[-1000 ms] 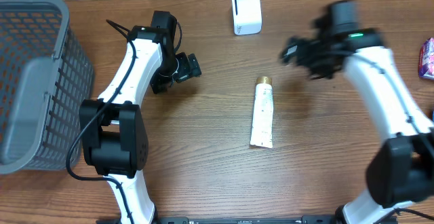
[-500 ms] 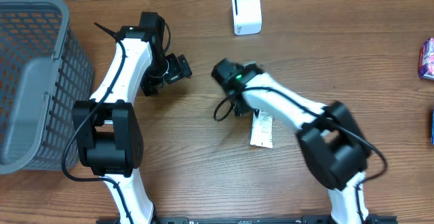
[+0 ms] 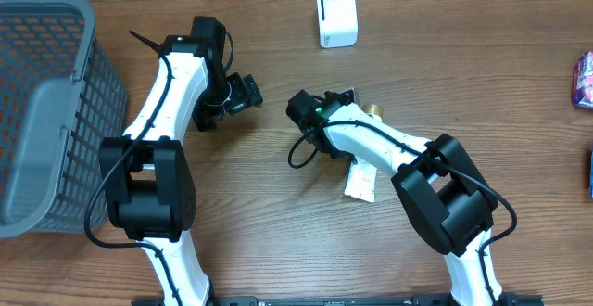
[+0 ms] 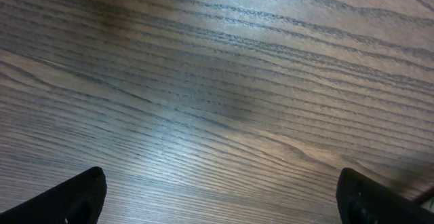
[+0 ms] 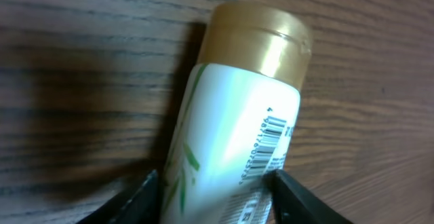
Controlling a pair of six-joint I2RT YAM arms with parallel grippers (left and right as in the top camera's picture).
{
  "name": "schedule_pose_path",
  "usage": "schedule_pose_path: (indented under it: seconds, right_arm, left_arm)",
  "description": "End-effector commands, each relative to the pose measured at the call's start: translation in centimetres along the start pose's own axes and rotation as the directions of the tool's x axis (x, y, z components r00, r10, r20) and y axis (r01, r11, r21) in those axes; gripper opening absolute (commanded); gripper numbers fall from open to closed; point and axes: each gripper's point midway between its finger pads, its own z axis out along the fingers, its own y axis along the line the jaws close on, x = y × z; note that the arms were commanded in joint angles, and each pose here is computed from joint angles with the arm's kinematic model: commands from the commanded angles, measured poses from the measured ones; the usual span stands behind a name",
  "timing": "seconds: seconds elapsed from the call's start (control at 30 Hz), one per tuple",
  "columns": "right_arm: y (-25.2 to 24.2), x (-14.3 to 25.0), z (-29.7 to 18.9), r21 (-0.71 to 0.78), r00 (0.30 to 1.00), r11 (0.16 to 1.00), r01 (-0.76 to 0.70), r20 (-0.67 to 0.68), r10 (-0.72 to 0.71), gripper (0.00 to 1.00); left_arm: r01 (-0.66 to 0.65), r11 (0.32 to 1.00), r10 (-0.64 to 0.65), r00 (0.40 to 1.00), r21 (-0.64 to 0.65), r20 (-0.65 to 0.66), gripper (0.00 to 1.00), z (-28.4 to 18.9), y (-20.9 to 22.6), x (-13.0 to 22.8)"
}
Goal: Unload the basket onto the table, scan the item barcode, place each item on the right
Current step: 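Reach the right gripper down to the white tube and grasp it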
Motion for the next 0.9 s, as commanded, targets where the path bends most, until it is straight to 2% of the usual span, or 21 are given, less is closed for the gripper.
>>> schedule_pose_path:
  seconds: [0.0, 0.3, 0.43, 0.6, 0.83, 0.87]
  right_arm:
    - [-0.9, -0.6, 0.7, 0.015, 0.998, 0.998, -0.056, -0.007, 0.057, 0.42]
    - [-2.4, -0.9, 1.7, -0.039, 0.988, 0.991, -0.13, -0.094, 0.126, 0.15]
    - [-2.9, -2.3, 0.9, -0.114, 0.975, 0.975, -0.193, -0.135, 0.177, 0.04]
    - [-2.6, -4.0, -0.4, -0.26, 0.956, 0.929, -0.263, -0.199, 0.215, 0.04]
    - [-3.3, -4.4, 0.4, -0.415, 0.943, 0.865, -0.281, -0.287, 0.169, 0.04]
    - [-3.5, -4.3, 0.7, -0.432, 0.939, 0.854, -0.289, -0.304, 0.163, 0.09]
  left_arm:
    - [0.006, 1.0, -0.006, 1.0, -0.009, 0.004, 1.0, 0.0, 0.1, -0.1]
    - [0.005, 1.0, -0.005, 1.0, -0.009, 0.004, 1.0, 0.0, 0.1, -0.2]
    - [0.005, 1.0, -0.005, 1.0, -0.009, 0.004, 1.0, 0.0, 0.1, -0.2]
    - [0.005, 1.0, -0.005, 1.0, -0.009, 0.004, 1.0, 0.0, 0.1, -0.2]
    - [0.005, 1.0, -0.005, 1.0, -0.009, 0.005, 1.0, 0.0, 0.1, -0.2]
    - [0.005, 1.0, -0.005, 1.0, -0.009, 0.005, 1.0, 0.0, 0.1, -0.2]
